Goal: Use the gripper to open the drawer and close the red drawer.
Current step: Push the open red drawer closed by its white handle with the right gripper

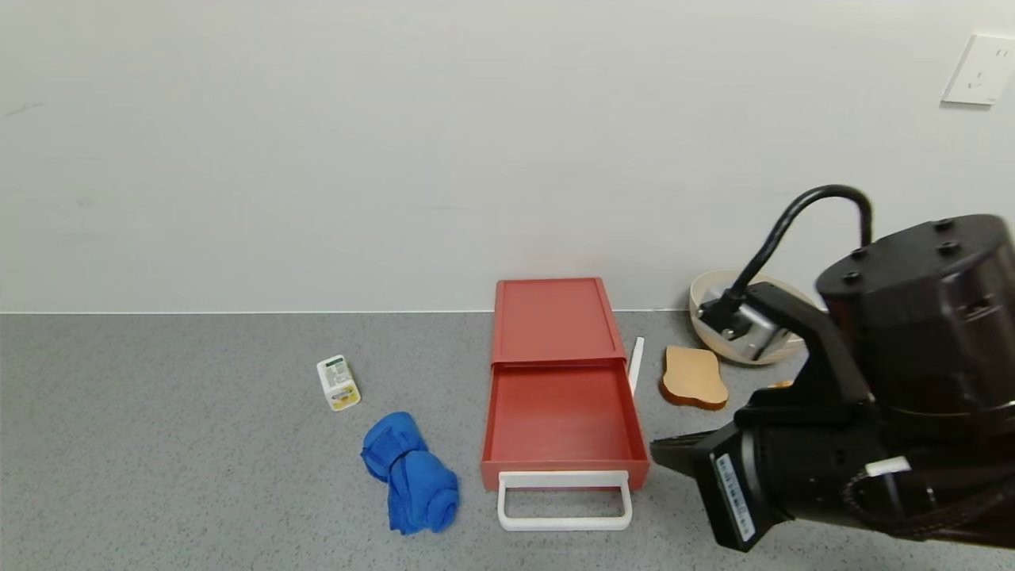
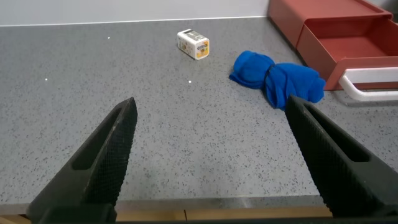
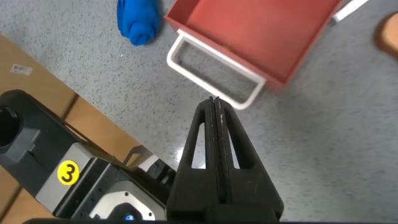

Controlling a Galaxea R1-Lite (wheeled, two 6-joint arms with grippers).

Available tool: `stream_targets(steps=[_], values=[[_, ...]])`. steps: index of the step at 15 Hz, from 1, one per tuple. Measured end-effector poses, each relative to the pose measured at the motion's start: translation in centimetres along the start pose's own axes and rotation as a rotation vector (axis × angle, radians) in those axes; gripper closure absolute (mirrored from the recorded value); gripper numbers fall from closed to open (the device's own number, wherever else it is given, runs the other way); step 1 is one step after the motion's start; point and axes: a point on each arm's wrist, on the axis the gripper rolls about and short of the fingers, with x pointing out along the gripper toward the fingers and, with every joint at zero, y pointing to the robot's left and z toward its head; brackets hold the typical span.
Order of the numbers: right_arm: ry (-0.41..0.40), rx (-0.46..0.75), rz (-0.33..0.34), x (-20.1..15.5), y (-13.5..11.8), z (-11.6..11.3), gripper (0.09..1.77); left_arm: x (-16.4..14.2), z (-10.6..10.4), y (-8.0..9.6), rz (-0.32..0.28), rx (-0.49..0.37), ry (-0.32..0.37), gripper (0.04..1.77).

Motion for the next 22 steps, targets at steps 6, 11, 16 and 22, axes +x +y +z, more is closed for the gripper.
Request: stream_targets(steps=[6, 11, 16, 22], values=[[0.148, 0.024, -0.006, 6.0, 2.9, -0.3, 1.74, 0.0, 0.0, 0.0, 0.000, 0.000, 0.000, 0.09], [0.217, 0.009, -0.021, 10.4, 4.1, -0.9, 1.74, 0.0, 0.0, 0.0, 0.000, 0.000, 0.000, 0.09], [0.259, 0.033, -0.072, 14.2, 4.5, -1.4, 1.74, 0.0, 0.0, 0.0, 0.000, 0.000, 0.000, 0.09], [0.302, 0.022, -0.123, 16.6, 4.6, -2.0, 1.74, 0.0, 0.0, 0.0, 0.000, 0.000, 0.000, 0.09]])
